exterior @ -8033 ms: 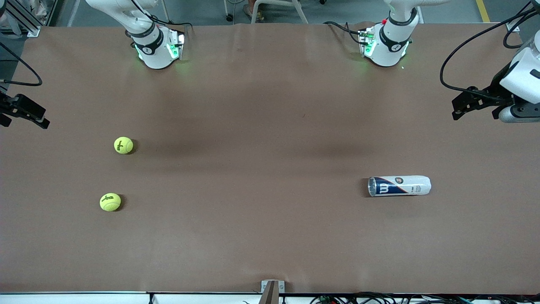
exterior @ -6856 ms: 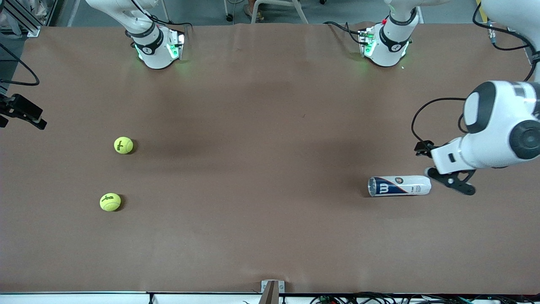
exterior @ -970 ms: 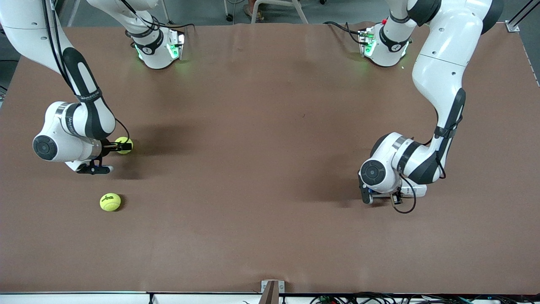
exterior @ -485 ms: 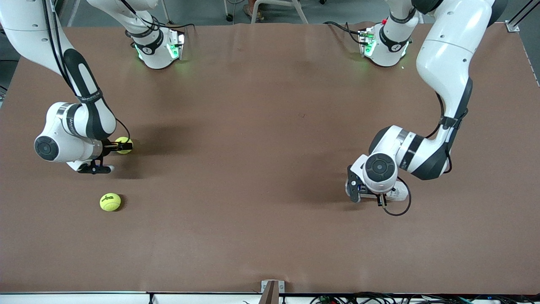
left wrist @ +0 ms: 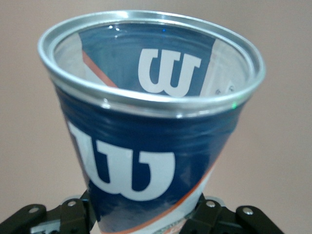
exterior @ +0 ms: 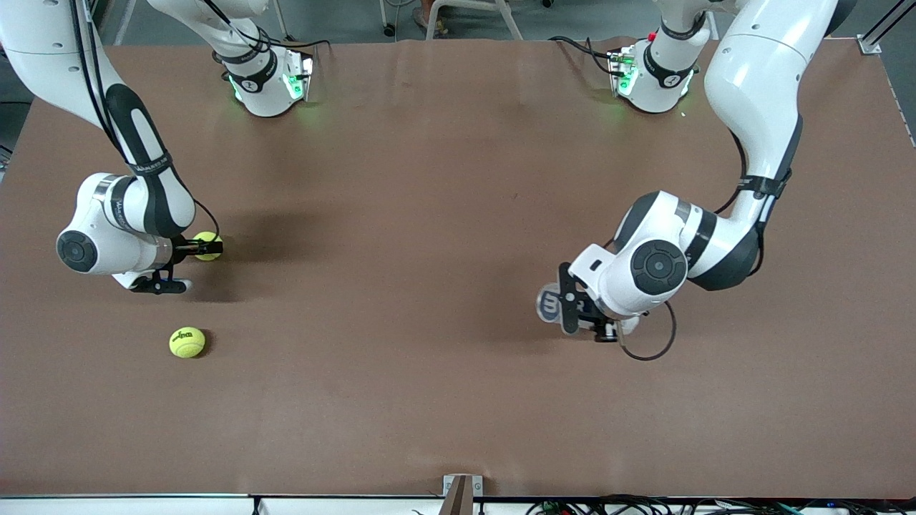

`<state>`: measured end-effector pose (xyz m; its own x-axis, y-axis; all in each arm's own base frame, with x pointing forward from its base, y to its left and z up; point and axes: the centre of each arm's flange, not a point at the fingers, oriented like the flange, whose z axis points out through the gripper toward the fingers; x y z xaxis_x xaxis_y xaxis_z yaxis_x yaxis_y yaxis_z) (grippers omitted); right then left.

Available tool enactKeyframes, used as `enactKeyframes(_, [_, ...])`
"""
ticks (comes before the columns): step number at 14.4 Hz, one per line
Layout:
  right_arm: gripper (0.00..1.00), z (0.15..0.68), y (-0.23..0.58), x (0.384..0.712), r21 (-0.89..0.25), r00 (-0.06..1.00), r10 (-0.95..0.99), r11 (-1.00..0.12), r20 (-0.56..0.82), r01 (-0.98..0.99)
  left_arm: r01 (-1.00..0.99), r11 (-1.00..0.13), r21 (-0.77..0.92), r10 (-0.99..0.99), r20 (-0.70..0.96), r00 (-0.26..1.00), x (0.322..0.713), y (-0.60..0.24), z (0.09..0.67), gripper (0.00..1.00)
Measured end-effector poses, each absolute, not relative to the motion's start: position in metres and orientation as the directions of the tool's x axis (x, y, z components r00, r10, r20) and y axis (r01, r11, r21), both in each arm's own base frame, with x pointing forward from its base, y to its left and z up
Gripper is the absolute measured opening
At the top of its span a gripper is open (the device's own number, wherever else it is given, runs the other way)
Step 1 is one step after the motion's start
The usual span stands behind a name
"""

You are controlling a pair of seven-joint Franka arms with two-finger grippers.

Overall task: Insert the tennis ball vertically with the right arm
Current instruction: 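Move the upright tube toward the table center with the left gripper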

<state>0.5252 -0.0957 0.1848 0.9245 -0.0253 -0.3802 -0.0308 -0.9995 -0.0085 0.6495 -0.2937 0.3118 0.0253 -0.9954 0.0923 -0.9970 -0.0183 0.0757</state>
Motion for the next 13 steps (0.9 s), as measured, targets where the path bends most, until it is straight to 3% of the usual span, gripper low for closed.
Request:
enactKeyframes(4, [0.81,0.184,-0.096,0.525,-0.009,0.924,-0.025,-0.999,-0.382,-0.031,-0.999,-0.01,0.03,-0.947,0.32,0.019,0.647,-0.334,0.323,0.71])
enactKeyframes(6, [0.67,0.185,-0.096,0.525,-0.009,0.924,-0.025,-0.999,-0.382,-0.031,-1.0,-0.01,-0.016,-0.916,0.401,0.003,0.64,-0.358,0.326,0.71])
enactKeyframes(9, [0.67,0.186,-0.095,0.526,-0.009,0.925,-0.025,-1.0,-0.38,-0.03,-0.999,-0.027,-0.021,-0.861,0.509,0.012,0.624,-0.388,0.33,0.71])
enactKeyframes(13, [0.67,0.199,-0.097,0.541,-0.004,0.939,-0.025,-1.0,-0.342,-0.027,-0.988,-0.138,-0.072,-0.777,0.627,0.063,0.601,-0.411,0.298,0.72])
